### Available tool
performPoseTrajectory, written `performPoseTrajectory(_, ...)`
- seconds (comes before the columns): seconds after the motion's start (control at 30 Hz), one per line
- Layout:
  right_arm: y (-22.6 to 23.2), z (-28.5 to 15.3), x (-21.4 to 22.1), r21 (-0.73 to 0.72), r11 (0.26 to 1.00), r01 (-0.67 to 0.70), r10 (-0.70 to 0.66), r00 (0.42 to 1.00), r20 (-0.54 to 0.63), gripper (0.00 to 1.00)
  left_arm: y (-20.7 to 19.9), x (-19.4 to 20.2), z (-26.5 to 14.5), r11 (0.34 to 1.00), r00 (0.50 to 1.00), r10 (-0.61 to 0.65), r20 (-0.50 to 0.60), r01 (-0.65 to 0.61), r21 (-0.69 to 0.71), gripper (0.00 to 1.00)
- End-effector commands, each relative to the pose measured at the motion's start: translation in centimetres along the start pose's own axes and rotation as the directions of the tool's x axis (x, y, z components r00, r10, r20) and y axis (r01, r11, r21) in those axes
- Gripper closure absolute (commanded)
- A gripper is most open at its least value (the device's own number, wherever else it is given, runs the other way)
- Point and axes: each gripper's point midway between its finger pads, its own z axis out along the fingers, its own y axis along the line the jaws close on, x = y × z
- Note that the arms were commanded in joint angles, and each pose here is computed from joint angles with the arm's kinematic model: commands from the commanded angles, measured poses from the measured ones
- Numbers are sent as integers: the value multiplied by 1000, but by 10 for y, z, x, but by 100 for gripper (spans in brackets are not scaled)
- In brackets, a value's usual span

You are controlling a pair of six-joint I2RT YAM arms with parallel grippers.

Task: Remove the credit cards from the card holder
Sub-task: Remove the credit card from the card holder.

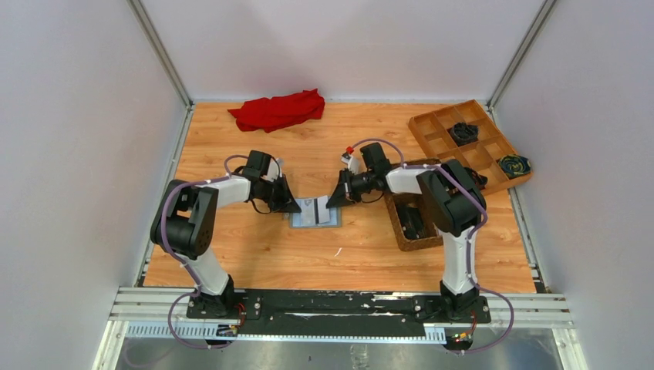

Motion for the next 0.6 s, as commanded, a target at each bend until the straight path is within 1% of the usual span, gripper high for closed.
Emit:
performPoseTrajectory(0.0, -2, -15, 4, 30, 1000, 8, -8, 1000, 6, 100, 52, 19, -1, 977, 999, -14, -37, 6, -212, 100)
performPoseTrajectory(0.37, 2, -28, 2, 99, 994, 46, -48, 999, 14, 100, 44, 15, -6, 981, 1000, -5, -19, 1, -193, 100)
performPoseTrajectory(0.57, 12, -39, -2, 104, 992, 68, -72, 997, 30, 100, 39, 13, -9, 984, 1000, 0, -13, -2, -179, 100)
